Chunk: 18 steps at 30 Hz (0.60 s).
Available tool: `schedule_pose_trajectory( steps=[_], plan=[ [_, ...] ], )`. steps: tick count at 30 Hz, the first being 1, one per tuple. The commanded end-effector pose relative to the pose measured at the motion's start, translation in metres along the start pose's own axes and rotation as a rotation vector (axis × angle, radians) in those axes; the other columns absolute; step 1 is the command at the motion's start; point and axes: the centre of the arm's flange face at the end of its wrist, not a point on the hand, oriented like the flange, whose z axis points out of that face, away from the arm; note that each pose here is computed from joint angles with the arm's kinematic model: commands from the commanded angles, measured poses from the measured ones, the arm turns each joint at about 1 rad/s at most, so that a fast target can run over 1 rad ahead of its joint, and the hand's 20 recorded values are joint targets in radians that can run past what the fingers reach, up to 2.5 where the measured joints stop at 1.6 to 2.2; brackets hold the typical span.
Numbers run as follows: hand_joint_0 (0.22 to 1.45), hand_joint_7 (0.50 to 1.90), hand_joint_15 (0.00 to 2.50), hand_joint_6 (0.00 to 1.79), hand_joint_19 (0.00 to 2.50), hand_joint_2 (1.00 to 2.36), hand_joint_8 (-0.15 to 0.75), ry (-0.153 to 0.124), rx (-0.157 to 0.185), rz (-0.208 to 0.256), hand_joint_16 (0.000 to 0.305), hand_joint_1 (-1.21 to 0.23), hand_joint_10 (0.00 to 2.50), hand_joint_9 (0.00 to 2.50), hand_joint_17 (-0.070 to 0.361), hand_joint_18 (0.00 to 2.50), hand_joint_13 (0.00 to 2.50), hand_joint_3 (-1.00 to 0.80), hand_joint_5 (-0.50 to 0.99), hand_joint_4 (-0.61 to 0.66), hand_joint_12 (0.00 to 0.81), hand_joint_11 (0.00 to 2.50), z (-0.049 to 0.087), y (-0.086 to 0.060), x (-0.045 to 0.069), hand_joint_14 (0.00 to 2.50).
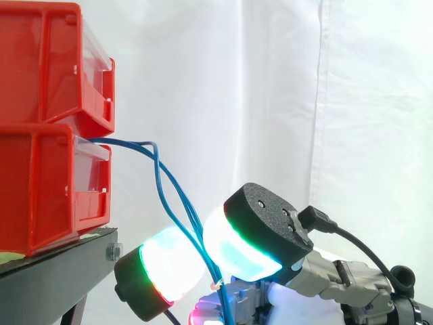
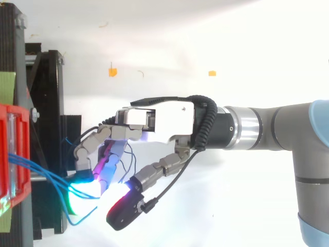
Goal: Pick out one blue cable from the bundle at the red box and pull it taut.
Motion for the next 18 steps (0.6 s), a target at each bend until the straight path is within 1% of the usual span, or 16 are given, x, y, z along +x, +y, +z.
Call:
schedule_pose_trajectory(
  steps=[1,4,6,8,9,11,12,13,14,15,16,17,18],
  plan=[
    [0.60,0.99,0.51,0.88,0.64,1.02,0.307,-0.003,0.000,0.000,0.049,-0.76,0.02,1.19,0.110,0.97,1.11,-0.22,-0.09,0.02,0.365,0.52,0.000,0.000,-0.002,0.02],
    [0.60,0.99,0.51,0.88,0.64,1.02,0.306,-0.003,0.000,-0.001,0.049,-0.76,0.02,1.20,0.110,0.98,1.11,-0.22,-0.09,0.03,0.367,0.53,0.000,0.001,-0.003,0.02],
    [0.60,0.99,0.52,0.88,0.65,1.02,0.309,-0.002,0.001,0.002,0.049,-0.76,0.02,1.20,0.110,0.98,1.11,-0.22,-0.09,0.03,0.369,0.53,0.000,0.001,-0.007,0.02],
    [0.60,0.98,0.51,0.88,0.64,1.02,0.309,0.001,0.003,0.003,0.049,-0.76,0.02,1.20,0.110,0.98,1.11,-0.22,-0.09,0.02,0.366,0.52,0.000,0.001,-0.006,0.02],
    [0.60,0.99,0.52,0.88,0.64,1.02,0.309,0.010,0.008,0.011,0.049,-0.76,0.02,1.20,0.110,0.98,1.11,-0.22,-0.09,0.03,0.367,0.53,-0.001,0.000,-0.009,0.02],
    [0.60,0.99,0.51,0.88,0.64,1.02,0.307,0.016,0.006,0.016,0.049,-0.75,0.02,1.20,0.110,0.98,1.11,-0.23,-0.09,0.03,0.367,0.52,0.000,0.001,-0.010,0.02],
    [0.60,0.99,0.51,0.88,0.63,1.02,0.310,0.032,0.006,0.027,0.049,-0.75,0.02,1.20,0.111,0.98,1.11,-0.23,-0.09,0.03,0.368,0.53,0.001,0.004,-0.012,0.02],
    [0.60,0.99,0.51,0.88,0.65,1.02,0.314,0.040,0.010,0.030,0.049,-0.75,0.02,1.20,0.111,0.98,1.11,-0.23,-0.09,0.03,0.366,0.53,0.001,0.005,-0.014,0.02],
    [0.60,0.99,0.52,0.88,0.64,1.02,0.311,0.048,0.009,0.031,0.049,-0.75,0.02,1.20,0.111,0.98,1.11,-0.23,-0.09,0.03,0.366,0.53,0.003,0.011,-0.016,0.02],
    [0.60,1.00,0.52,0.88,0.63,1.02,0.313,0.053,0.012,0.031,0.049,-0.75,0.02,1.20,0.111,0.98,1.11,-0.23,-0.09,0.03,0.366,0.52,0.004,0.013,-0.017,0.02],
    [0.60,0.99,0.51,0.88,0.64,1.02,0.314,0.060,0.021,0.025,0.049,-0.75,0.02,1.20,0.111,0.98,1.11,-0.23,-0.09,0.03,0.369,0.52,0.007,0.024,-0.021,0.02],
    [0.60,0.98,0.51,0.88,0.64,1.02,0.311,0.062,0.028,0.024,0.049,-0.75,0.02,1.20,0.111,0.98,1.11,-0.23,-0.09,0.04,0.366,0.53,0.007,0.027,-0.022,0.02],
    [0.60,1.00,0.52,0.88,0.64,1.02,0.315,0.064,0.036,0.023,0.049,-0.75,0.02,1.20,0.111,0.98,1.11,-0.23,-0.09,0.03,0.367,0.52,0.007,0.029,-0.023,0.02]
  ],
)
